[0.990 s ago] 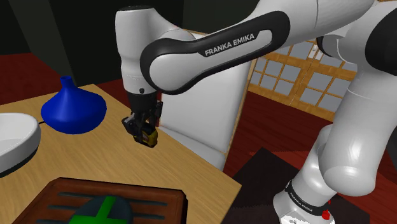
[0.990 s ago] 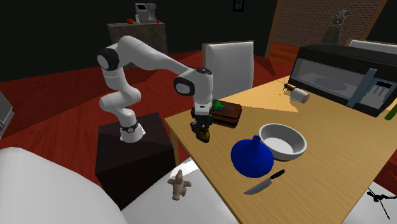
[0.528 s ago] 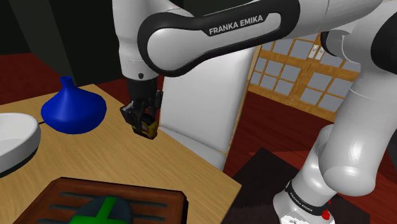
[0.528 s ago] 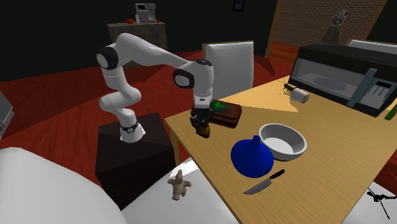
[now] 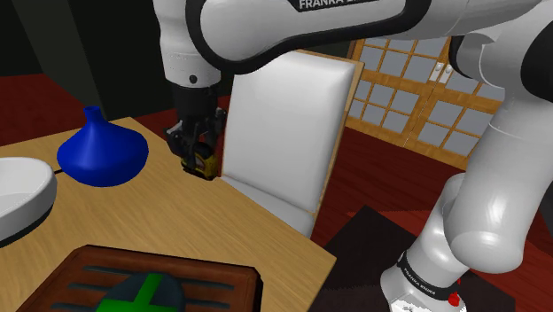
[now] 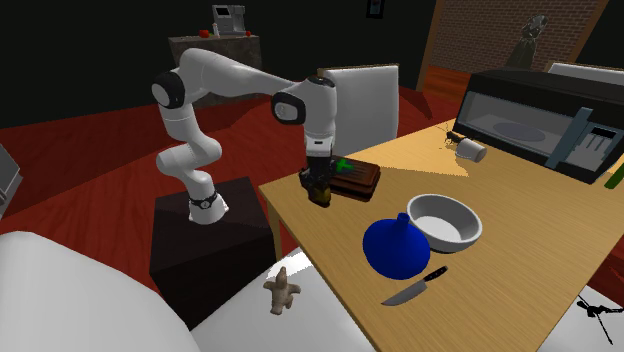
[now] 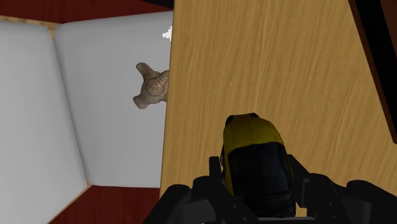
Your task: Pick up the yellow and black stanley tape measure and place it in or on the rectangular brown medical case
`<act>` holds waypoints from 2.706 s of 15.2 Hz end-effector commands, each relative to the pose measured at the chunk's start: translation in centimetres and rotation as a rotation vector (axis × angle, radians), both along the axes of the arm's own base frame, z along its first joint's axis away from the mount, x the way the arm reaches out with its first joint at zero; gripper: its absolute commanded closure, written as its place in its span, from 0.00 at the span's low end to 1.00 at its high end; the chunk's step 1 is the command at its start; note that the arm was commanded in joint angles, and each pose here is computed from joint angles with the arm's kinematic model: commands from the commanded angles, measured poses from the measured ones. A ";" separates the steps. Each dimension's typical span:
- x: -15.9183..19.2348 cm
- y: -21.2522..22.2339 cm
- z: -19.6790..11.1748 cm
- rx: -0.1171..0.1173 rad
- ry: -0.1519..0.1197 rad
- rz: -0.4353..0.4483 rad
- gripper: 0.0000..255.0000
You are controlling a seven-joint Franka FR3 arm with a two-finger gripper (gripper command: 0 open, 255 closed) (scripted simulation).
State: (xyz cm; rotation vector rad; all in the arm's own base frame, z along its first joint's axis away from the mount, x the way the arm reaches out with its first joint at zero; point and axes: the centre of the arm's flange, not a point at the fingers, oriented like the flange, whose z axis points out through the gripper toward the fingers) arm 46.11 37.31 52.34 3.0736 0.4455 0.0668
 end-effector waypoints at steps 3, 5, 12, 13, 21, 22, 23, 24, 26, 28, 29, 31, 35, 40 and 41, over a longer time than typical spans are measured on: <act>0.0 0.0 2.2 0.000 0.000 0.000 1.00; 0.0 0.0 3.3 0.000 0.000 0.000 1.00; 0.0 0.0 7.0 0.000 0.000 0.000 1.00; 0.0 0.0 7.1 0.000 0.000 0.000 1.00; -7.3 7.6 7.4 0.000 0.000 0.000 1.00; -8.2 8.6 7.4 0.000 0.000 0.000 1.00; -9.1 9.5 7.5 0.000 0.000 0.000 1.00; -10.0 10.5 7.5 0.000 0.000 0.000 1.00; -11.8 12.4 7.6 0.000 0.000 0.000 1.00; -13.7 14.3 7.7 0.000 0.000 0.000 1.00; -14.6 15.2 7.7 0.000 0.000 0.000 1.00; -16.4 17.2 7.8 0.000 0.000 0.000 1.00; -18.6 19.5 6.9 0.000 0.000 0.000 1.00; -18.6 19.5 4.2 0.000 0.000 0.000 1.00; -18.6 19.5 3.7 0.000 0.000 0.000 1.00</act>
